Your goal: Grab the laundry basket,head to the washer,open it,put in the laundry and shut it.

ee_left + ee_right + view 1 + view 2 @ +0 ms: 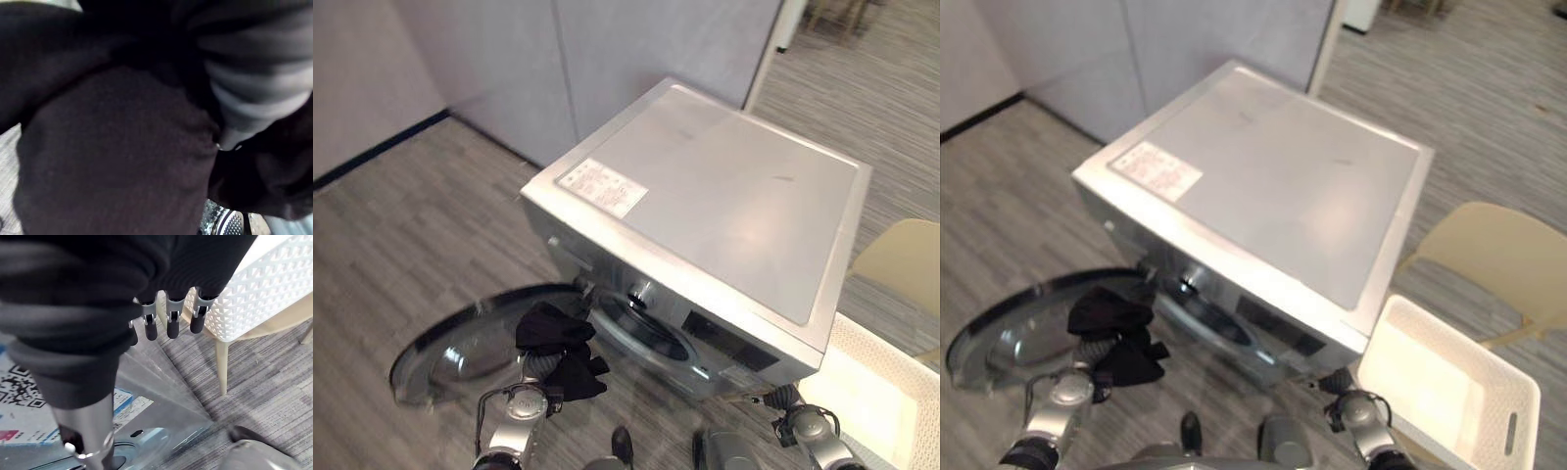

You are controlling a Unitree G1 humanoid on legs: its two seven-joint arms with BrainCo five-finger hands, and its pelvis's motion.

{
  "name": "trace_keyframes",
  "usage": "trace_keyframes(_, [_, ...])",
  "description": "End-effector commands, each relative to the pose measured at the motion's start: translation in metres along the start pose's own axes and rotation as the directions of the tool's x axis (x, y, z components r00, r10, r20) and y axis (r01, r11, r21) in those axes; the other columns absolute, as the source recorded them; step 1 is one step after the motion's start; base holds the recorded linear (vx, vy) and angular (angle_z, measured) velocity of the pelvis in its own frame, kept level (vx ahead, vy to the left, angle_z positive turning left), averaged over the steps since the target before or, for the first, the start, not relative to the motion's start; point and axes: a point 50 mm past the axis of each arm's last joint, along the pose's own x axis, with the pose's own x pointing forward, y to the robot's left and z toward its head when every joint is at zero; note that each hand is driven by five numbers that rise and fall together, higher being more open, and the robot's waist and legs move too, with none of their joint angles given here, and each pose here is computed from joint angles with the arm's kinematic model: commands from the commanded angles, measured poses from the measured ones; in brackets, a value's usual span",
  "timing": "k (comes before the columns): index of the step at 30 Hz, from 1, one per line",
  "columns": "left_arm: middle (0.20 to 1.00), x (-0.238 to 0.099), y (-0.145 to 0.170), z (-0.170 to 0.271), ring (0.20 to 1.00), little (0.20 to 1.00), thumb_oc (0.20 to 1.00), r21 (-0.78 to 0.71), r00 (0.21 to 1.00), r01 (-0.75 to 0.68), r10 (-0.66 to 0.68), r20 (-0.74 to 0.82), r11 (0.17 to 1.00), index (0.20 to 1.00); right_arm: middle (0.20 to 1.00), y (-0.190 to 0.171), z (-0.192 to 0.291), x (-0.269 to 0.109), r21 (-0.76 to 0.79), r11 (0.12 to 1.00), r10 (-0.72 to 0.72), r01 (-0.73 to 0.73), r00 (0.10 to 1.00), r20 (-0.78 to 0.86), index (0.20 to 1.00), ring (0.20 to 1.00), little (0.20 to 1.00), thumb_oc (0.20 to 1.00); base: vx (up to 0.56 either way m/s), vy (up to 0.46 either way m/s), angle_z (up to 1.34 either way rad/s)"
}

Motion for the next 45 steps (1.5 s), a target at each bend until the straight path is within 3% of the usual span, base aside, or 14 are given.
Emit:
trace_keyframes(1, [0.200,-0.005,-0.001,0.006,0.200,0.200,0.200,-0.009,0.997,0.000,0.001,0.072,1.000,0.200,1.000,-0.012,0.011,0.003,0.008,0.999,-0.039,0.039,0.998,0.054,1.000,1.000,1.000,1.000,0.07,-0.111,-0.15])
trace_keyframes(13, [0.200,-0.010,-0.025,-0.002,0.200,0.200,0.200,0.009,0.993,0.106,-0.106,0.043,0.994,0.200,1.000,-0.018,-0.010,0.002,0.028,0.999,-0.045,0.047,0.998,-0.038,1.000,1.000,1.000,1.000,0.01,0.132,-0.53])
trace_keyframes(22, [0.200,0.002,-0.016,0.051,0.200,0.200,0.200,0.051,0.969,0.052,-0.063,0.239,0.997,0.200,1.000,-0.011,0.025,0.010,0.031,0.999,-0.046,0.043,0.996,0.077,1.000,1.000,1.000,1.000,-0.26,0.108,-0.91])
trace_keyframes(25, [0.200,0.009,-0.014,0.087,0.200,0.200,0.200,0.021,0.938,0.025,-0.030,0.345,0.999,0.200,1.000,-0.022,0.043,0.014,0.078,0.993,-0.100,0.091,0.987,0.126,1.000,1.000,1.000,1.000,-0.39,-0.092,-0.20])
trace_keyframes(30, [0.200,0.011,-0.020,0.110,0.200,0.200,0.200,0.008,0.913,0.022,-0.023,0.408,1.000,0.200,1.000,-0.027,0.049,0.014,0.124,0.985,-0.137,0.120,0.980,0.147,1.000,1.000,1.000,1.000,-0.09,-0.100,0.09])
trace_keyframes(35, [0.200,0.010,-0.024,0.159,0.200,0.200,0.200,0.076,0.836,-0.008,-0.035,0.548,0.997,0.200,1.000,-0.033,0.057,0.015,0.167,0.974,-0.179,0.152,0.970,0.164,1.000,1.000,1.000,1.000,-0.10,-0.086,0.42])
trace_keyframes(39, [0.200,0.000,-0.019,0.238,0.200,0.200,0.200,0.119,0.678,-0.134,0.004,0.736,0.984,0.200,1.000,-0.041,0.080,0.015,0.209,0.965,-0.212,0.160,0.943,0.256,1.000,1.000,1.000,1.000,-0.05,-0.035,0.14])
trace_keyframes(40, [0.200,0.000,-0.019,0.238,0.200,0.200,0.200,0.119,0.677,-0.134,0.004,0.736,0.984,0.200,1.000,-0.041,0.080,0.015,0.209,0.965,-0.212,0.160,0.943,0.256,1.000,1.000,1.000,1.000,-0.01,-0.015,0.15])
trace_keyframes(45, [0.200,-0.021,-0.007,0.319,0.200,0.200,0.200,0.091,0.489,-0.308,0.075,0.869,0.947,0.200,1.000,-0.045,0.099,0.010,0.248,0.959,-0.222,0.139,0.911,0.347,1.000,1.000,1.000,1.000,-0.01,-0.011,0.05])
